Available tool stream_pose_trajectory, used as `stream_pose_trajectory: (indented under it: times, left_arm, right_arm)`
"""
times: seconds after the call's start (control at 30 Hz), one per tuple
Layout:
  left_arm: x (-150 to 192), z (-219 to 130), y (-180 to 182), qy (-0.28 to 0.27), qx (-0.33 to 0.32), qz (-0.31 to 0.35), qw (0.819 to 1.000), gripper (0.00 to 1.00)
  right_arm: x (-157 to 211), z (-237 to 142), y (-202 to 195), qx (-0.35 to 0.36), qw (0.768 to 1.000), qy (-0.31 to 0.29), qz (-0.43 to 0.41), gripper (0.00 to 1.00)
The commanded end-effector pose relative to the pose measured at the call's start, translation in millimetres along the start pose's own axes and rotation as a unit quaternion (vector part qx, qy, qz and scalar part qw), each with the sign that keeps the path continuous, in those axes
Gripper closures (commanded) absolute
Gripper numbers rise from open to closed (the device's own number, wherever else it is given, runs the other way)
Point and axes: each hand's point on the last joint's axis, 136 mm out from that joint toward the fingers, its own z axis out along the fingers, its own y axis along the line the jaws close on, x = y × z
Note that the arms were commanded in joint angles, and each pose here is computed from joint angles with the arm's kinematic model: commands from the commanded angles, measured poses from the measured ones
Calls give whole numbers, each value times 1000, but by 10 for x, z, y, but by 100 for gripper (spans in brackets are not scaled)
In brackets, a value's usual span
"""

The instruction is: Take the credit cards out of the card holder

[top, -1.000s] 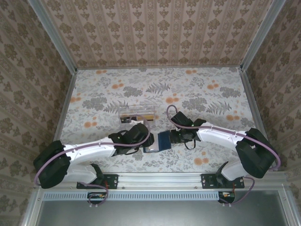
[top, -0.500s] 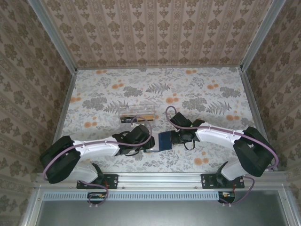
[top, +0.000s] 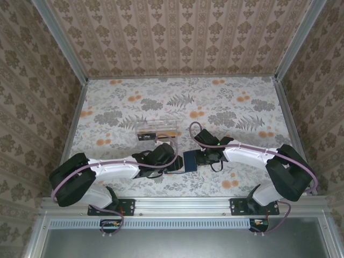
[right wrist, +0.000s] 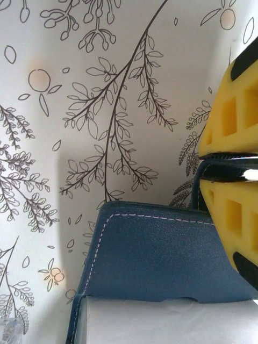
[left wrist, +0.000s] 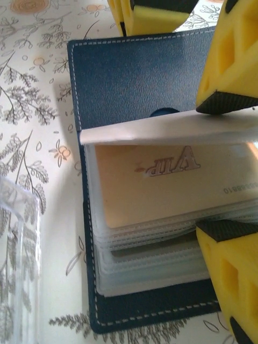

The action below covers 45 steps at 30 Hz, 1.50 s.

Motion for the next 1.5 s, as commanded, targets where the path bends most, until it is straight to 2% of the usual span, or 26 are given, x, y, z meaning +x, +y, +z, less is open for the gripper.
stream_pose_trajectory:
  times: [0.0,0.2,0.43,0.6,0.7,0.9,1.1,1.23,1.47]
  left_arm:
    - [-76,-28,-361,-5,56,20,998,39]
    - [-69,-30,-377,-4,57,27,998,22]
    - [-75,-69,-410,-8,67,32,997,14]
    - [-62,-52,-418,-4,68,37,997,13]
    - [-44,-29,-399,-1,65,37,997,13]
    - [-27,2,-416,3,63,42,997,13]
    - [1,37,-408,10,55,47,997,14]
    - [3,40,-413,12,54,48,997,14]
    - [-53,-57,-432,2,51,54,997,14]
  right_arm:
    - [30,49,33,-6,1000,3,7,79]
    - [32,41,26,-6,1000,1,8,77]
    - [26,27,-3,1,1000,-2,9,71]
    - [-46,-91,-75,20,999,-24,12,50]
    - [-89,-193,-97,25,999,-37,13,47]
    - [-230,-471,48,-16,997,-79,20,43]
    - [-247,-427,173,-40,997,-66,22,42]
    - [-213,-320,196,-45,997,-52,20,46]
    - [-62,-55,21,-4,1000,-20,20,80]
